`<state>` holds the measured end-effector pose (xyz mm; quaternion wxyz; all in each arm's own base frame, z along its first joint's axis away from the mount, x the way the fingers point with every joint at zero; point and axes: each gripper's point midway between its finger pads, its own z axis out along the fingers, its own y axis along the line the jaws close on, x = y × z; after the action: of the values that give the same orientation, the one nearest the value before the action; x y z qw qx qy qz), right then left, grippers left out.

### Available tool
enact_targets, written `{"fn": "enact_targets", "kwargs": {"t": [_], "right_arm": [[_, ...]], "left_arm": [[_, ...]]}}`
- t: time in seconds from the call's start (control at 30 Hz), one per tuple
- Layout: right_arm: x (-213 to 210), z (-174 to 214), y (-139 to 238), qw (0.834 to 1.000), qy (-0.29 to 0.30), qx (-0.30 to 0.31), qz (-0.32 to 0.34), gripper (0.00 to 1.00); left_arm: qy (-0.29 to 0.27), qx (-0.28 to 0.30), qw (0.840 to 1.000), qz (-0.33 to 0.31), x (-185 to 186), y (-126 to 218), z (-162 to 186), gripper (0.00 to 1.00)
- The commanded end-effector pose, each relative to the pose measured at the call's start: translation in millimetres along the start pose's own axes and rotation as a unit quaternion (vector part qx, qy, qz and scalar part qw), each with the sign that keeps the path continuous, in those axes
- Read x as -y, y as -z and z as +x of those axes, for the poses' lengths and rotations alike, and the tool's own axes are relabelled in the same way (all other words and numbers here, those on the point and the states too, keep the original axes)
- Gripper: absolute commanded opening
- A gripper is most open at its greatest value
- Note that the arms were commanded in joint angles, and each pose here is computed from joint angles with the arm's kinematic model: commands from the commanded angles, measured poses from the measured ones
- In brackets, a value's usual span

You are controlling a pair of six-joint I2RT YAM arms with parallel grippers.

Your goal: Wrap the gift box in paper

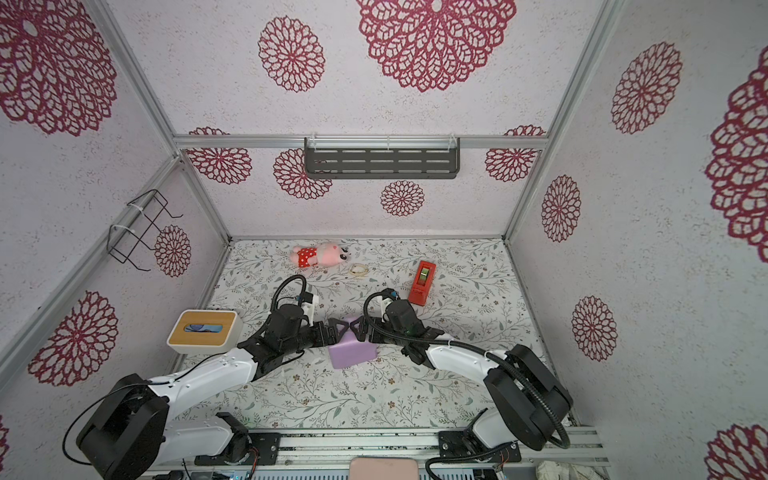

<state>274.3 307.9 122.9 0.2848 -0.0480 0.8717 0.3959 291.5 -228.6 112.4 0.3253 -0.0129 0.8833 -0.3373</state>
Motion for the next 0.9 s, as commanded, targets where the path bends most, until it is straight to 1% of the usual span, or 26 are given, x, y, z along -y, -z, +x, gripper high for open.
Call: {"fn": "enact_targets", "kwargs": {"t": [0.0, 0.23, 0.47, 0.6, 0.7, 0.87], "right_arm": [[15, 19, 4, 1.0, -0.015, -0.012, 0.022, 0.96], [27, 36, 2, 0.999, -0.025, -0.019, 0.025, 0.96], [24, 33, 3, 0.999, -0.022, -0.013, 0.02, 0.96], [18, 27, 4, 1.0, -0.02, -0.008, 0.014, 0.96], [4, 19, 7, 1.0, -0.026, 0.001, -0.009, 0.98], [-16, 8, 9, 0.996, -0.063, 0.014, -0.055, 0.99]], "left_arm": [[0.014, 0.014, 1.0, -0.001, 4, 6, -8, 0.99], [0.031, 0.047, 0.998, 0.016, 13, 16, -23, 0.98], [0.061, 0.027, 0.998, -0.022, -17, 11, -4, 1.0], [0.067, 0.014, 0.997, -0.029, -25, 12, 7, 0.99], [0.065, 0.004, 0.997, -0.033, -29, 12, 15, 0.98], [0.062, -0.003, 0.997, -0.035, -32, 9, 20, 0.97]]}}
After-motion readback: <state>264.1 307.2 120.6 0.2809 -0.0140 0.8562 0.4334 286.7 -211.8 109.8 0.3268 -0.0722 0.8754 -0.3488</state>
